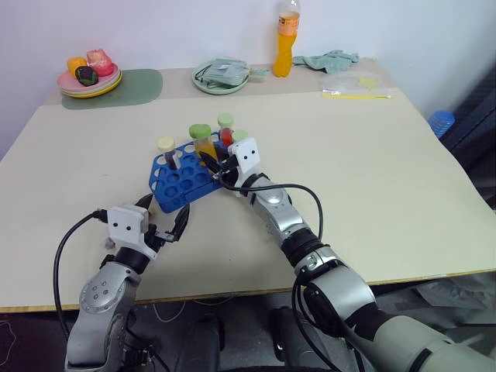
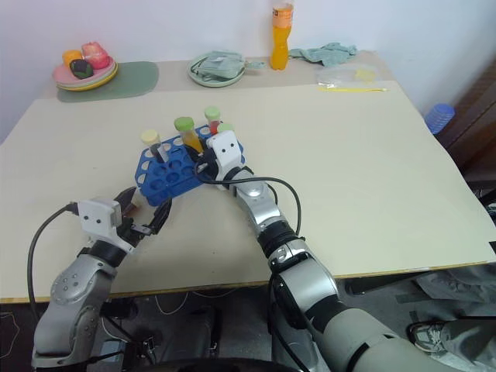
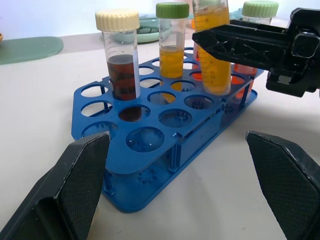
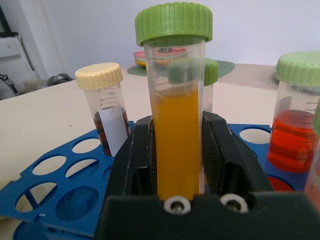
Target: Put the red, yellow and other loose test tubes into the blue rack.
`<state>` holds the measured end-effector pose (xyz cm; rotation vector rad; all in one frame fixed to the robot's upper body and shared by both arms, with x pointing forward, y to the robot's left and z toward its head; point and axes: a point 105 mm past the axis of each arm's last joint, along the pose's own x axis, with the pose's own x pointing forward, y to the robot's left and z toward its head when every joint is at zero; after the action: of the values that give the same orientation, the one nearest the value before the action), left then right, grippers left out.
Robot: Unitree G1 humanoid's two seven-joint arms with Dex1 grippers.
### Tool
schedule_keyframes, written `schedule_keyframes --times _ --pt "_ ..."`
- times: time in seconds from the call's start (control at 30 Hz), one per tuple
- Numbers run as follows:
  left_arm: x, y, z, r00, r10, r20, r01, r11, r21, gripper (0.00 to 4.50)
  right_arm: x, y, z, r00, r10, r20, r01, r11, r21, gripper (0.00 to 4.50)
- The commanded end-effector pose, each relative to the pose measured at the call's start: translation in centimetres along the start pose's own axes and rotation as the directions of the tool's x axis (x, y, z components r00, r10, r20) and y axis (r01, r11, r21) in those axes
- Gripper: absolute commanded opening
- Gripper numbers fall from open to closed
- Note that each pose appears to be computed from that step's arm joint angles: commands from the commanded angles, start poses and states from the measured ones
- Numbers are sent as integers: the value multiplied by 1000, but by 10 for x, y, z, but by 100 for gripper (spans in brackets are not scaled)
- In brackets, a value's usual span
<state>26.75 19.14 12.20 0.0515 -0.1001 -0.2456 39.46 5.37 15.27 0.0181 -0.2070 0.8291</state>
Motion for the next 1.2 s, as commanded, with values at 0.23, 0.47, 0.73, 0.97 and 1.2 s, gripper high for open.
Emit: schedule_keyframes --times 0.23,0.47,0.73,0.97,1.2 --pt "0 5 8 999 44 7 -44 999 7 450 12 38 15 991 91 100 -95 995 38 269" --pt "-1 31 8 982 128 -138 -123 992 39 450 2 53 62 944 226 241 -222 974 -45 444" --pt "-11 67 22 770 52 -636 48 989 138 450 -49 56 62 886 461 39 -445 872 -204 444" --pt "-19 66 18 520 -65 -852 172 985 30 450 -88 40 47 840 523 -149 -543 804 -243 444" --pt "-10 78 -3 404 -9 -915 187 980 73 424 -98 45 38 831 525 -185 -556 800 -226 449"
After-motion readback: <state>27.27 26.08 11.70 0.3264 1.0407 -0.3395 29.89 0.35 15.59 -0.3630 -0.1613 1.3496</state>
